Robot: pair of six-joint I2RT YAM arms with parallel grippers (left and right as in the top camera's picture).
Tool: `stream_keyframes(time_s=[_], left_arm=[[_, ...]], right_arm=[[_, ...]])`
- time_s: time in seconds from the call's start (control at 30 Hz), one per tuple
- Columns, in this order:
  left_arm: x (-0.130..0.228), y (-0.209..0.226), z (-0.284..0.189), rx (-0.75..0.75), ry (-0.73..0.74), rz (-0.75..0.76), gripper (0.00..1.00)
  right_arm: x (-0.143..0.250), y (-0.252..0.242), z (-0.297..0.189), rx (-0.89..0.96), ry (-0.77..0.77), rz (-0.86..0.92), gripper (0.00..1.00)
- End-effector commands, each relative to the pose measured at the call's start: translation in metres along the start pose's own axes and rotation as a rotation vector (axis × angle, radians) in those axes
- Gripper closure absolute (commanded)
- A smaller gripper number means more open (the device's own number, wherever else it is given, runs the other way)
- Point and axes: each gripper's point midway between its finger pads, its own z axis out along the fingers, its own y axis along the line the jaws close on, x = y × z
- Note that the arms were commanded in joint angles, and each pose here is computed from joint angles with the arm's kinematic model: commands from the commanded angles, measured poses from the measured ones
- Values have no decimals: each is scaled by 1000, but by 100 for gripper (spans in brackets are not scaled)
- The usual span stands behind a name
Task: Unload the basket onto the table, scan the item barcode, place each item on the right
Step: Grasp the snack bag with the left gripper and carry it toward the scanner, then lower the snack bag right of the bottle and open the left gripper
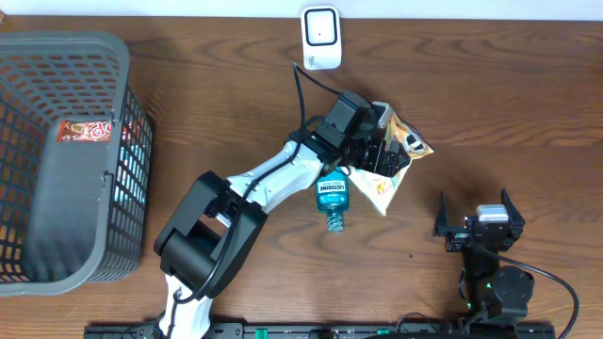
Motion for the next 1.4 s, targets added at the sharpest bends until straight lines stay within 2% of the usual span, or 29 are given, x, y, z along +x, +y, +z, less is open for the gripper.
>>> stream_keyframes(time_s=[0.0,1.13,1.23,1.37], left_arm=[[3,1,-2,-13,9,-7,1],[7,4,-3,-23,28,-21,0],[-3,4,-11,-12,3,-20,0],[-33,-3,-40,-5,-81,17,0]], right_arm=[[1,2,0,-8,1,-8,1],[1,2,0,-9,1,-8,1],[1,2,0,-9,1,-8,1],[1,2,0,-9,1,-8,1]])
